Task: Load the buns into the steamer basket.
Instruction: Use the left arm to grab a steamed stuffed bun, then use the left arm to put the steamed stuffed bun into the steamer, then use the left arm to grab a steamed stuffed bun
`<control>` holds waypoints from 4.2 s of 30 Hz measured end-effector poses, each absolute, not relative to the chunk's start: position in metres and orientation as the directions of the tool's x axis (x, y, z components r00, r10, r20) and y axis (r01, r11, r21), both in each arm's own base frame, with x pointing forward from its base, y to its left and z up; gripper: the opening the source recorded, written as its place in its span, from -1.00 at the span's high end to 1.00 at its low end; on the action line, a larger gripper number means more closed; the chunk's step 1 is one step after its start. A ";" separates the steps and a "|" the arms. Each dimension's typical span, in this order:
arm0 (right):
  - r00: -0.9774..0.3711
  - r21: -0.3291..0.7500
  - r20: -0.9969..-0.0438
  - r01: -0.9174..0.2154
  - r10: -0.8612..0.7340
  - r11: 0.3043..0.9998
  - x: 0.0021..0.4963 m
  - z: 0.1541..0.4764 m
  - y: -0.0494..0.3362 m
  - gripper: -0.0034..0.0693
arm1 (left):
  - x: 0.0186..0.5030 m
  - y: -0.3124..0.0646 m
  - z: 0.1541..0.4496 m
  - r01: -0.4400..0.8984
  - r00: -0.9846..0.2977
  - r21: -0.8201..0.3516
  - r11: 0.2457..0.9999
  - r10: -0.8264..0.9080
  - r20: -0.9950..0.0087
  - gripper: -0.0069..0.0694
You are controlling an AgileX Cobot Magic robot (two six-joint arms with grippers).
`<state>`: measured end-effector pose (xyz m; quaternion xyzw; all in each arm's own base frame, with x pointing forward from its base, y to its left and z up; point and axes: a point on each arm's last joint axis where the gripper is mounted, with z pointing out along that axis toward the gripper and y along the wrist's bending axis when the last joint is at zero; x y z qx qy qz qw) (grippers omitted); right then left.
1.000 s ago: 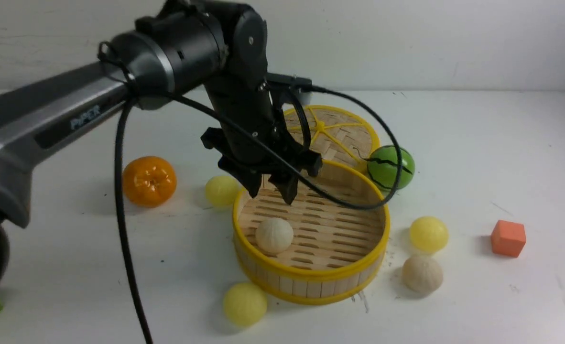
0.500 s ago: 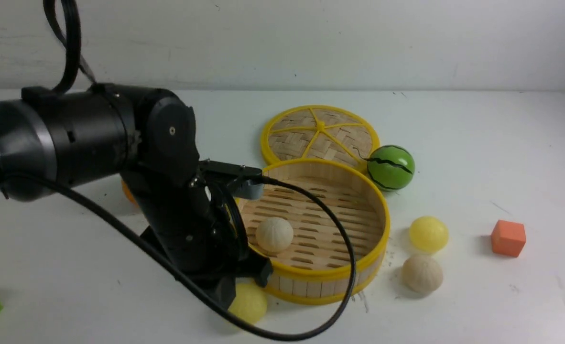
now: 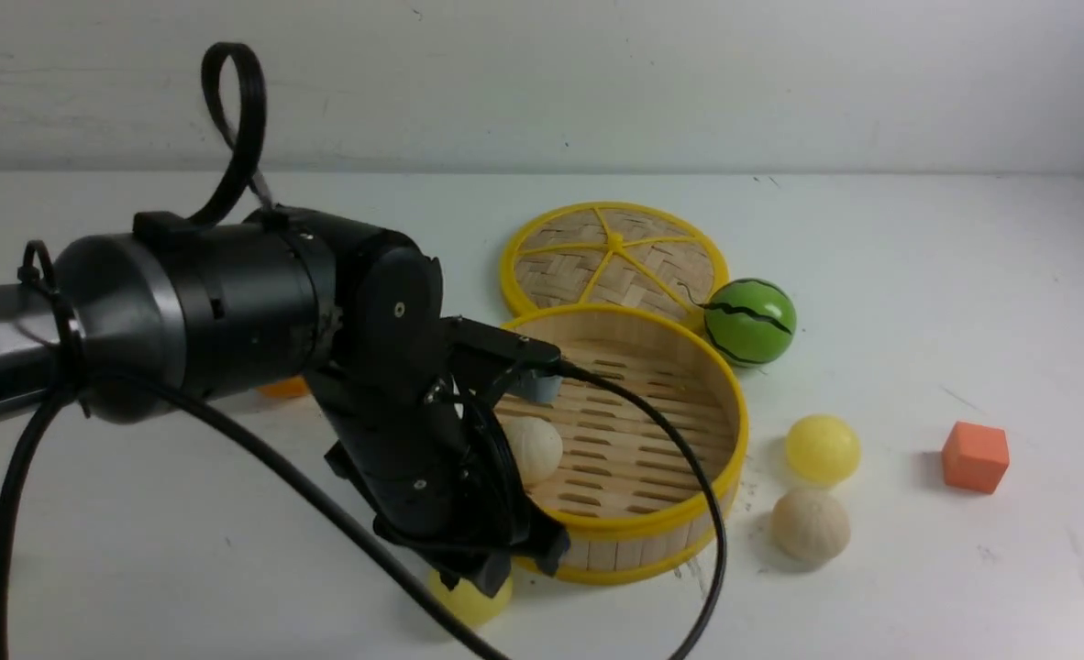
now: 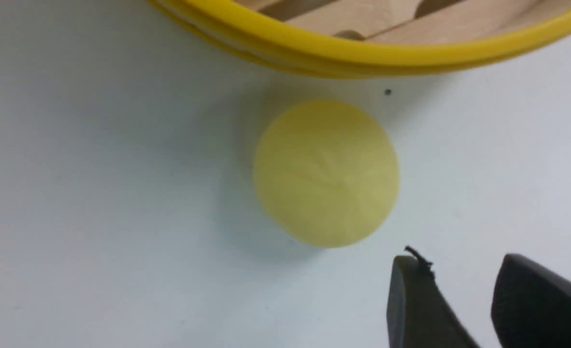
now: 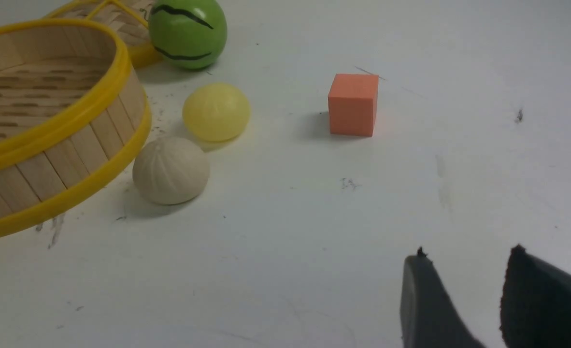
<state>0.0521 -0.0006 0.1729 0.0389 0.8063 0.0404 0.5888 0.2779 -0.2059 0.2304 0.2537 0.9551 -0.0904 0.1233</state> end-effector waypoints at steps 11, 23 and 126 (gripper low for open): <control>-0.304 0.111 -0.946 0.015 0.110 0.994 0.052 0.173 -0.001 0.25 | 0.288 -0.209 0.215 0.500 -0.838 -0.076 0.863 0.460 -0.293 0.18; -0.304 0.111 -0.946 0.015 0.110 0.994 0.052 0.173 -0.001 0.25 | 0.297 -0.214 0.185 0.500 -0.844 -0.063 0.864 0.470 -0.257 0.25; -0.304 0.111 -0.946 0.015 0.110 0.994 0.052 0.173 -0.001 0.25 | 0.483 -0.163 0.193 0.404 -0.812 0.051 0.913 0.384 -0.439 0.74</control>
